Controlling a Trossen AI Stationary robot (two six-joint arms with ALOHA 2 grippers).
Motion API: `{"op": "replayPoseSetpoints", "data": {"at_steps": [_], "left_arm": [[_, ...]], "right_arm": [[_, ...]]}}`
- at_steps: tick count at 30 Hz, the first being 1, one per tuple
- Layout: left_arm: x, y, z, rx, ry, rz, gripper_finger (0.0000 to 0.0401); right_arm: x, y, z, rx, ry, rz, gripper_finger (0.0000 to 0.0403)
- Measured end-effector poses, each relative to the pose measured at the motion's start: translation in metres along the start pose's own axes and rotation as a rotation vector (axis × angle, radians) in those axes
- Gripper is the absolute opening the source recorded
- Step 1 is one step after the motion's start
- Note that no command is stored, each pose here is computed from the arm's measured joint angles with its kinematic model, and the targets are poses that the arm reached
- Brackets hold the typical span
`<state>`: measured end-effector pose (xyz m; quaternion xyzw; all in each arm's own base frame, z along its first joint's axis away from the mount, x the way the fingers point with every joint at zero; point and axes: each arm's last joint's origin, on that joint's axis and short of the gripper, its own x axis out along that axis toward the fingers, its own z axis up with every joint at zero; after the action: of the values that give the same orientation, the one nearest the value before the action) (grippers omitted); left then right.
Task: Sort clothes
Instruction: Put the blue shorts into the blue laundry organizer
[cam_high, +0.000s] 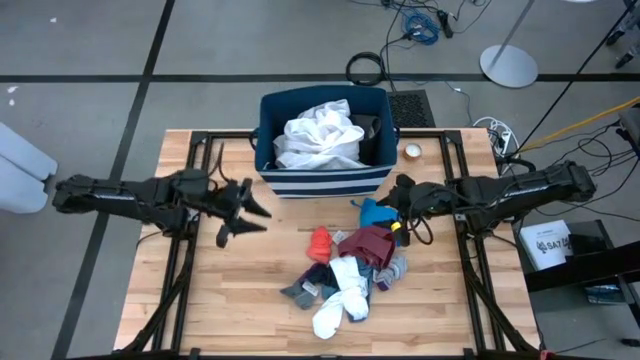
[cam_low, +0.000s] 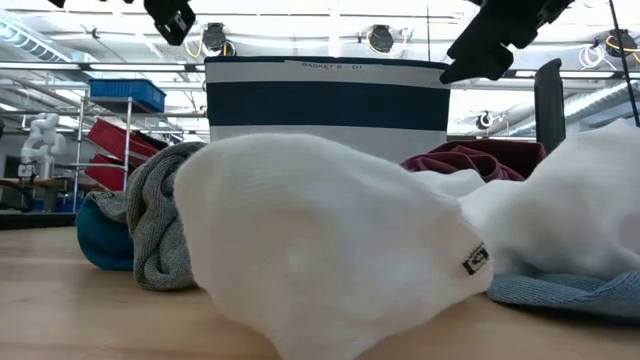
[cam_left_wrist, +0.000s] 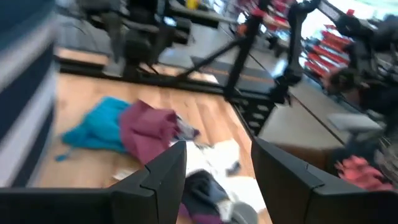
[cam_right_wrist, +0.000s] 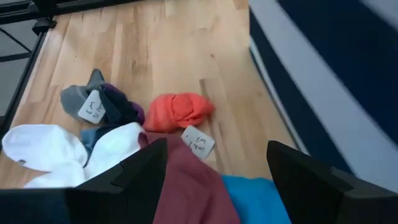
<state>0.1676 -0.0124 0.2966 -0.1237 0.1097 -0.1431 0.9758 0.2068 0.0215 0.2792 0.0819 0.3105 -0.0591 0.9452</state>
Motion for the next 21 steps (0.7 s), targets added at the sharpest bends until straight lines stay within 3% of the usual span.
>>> {"op": "replayPoseSetpoints", "data": {"at_steps": [7, 13, 21], "left_arm": [[0.021, 0.005, -0.010, 0.012, 0.072, 0.089, 0.0190], [0.042, 0.005, -0.009, 0.058, 0.022, 0.059, 0.0190], [0.071, 0.003, -0.016, 0.201, 0.004, 0.010, 0.0190]], "right_arm": [[0.012, 0.001, -0.004, 0.058, 0.055, -0.008, 0.0263], [0.011, 0.000, -0.014, 0.169, 0.158, -0.049, 0.0263], [0.004, 0.000, -0.034, 0.316, 0.272, -0.253, 0.0263]]}}
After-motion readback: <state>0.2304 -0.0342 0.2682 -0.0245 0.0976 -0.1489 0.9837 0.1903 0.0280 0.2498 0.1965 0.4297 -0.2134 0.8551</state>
